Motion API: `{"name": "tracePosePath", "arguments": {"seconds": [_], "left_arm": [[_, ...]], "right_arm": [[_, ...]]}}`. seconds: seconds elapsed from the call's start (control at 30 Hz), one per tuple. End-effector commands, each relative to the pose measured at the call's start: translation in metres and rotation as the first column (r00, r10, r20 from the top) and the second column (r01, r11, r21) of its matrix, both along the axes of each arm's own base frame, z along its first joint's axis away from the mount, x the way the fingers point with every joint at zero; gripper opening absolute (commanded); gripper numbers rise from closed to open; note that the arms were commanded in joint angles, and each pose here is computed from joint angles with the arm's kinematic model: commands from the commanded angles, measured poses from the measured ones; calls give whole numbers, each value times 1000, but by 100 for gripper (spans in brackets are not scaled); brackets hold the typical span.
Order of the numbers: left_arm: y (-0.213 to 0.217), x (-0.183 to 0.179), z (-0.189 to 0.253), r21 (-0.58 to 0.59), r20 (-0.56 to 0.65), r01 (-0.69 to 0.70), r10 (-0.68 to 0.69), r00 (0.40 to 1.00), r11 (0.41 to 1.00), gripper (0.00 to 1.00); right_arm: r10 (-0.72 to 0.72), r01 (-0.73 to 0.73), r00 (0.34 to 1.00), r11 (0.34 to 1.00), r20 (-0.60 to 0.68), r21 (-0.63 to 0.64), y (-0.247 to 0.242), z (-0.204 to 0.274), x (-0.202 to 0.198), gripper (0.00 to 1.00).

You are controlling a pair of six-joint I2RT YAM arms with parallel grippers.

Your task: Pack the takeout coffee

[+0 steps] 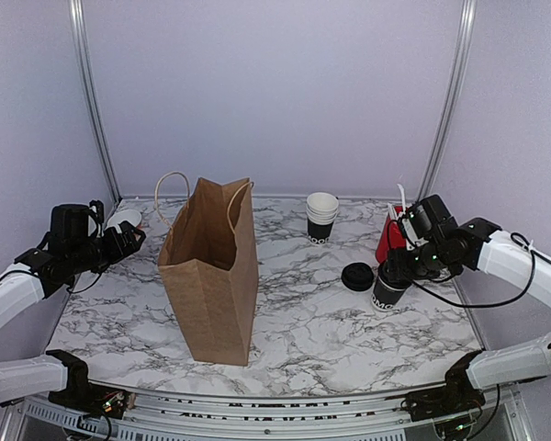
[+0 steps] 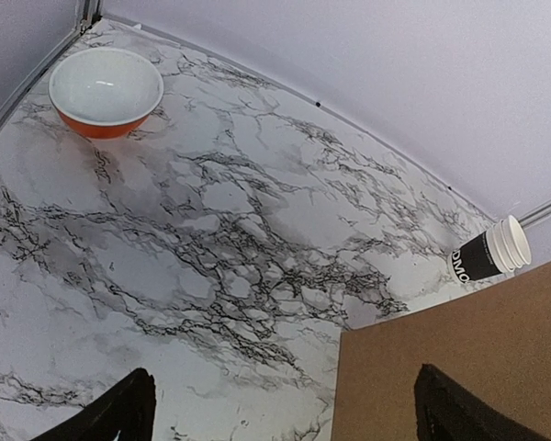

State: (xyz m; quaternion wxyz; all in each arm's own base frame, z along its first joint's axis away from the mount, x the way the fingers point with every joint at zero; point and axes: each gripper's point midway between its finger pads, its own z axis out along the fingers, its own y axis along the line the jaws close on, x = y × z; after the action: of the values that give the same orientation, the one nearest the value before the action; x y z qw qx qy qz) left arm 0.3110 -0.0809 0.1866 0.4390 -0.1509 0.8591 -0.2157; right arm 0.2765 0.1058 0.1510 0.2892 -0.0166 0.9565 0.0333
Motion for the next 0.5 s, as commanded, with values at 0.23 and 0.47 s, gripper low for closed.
{"name": "tracePosePath", "arguments": {"seconds": [0.23,0.47], "left_arm": [[-18,4,29,-83,41,78,-75,996,993,99],[-36,-9,90,-170,111,180,-162,980,969,93]], "right_arm": [[183,-191,979,978,86,88,50,57,-4,61],[242,-264,959,952,150,157,75,85,0,60]]}}
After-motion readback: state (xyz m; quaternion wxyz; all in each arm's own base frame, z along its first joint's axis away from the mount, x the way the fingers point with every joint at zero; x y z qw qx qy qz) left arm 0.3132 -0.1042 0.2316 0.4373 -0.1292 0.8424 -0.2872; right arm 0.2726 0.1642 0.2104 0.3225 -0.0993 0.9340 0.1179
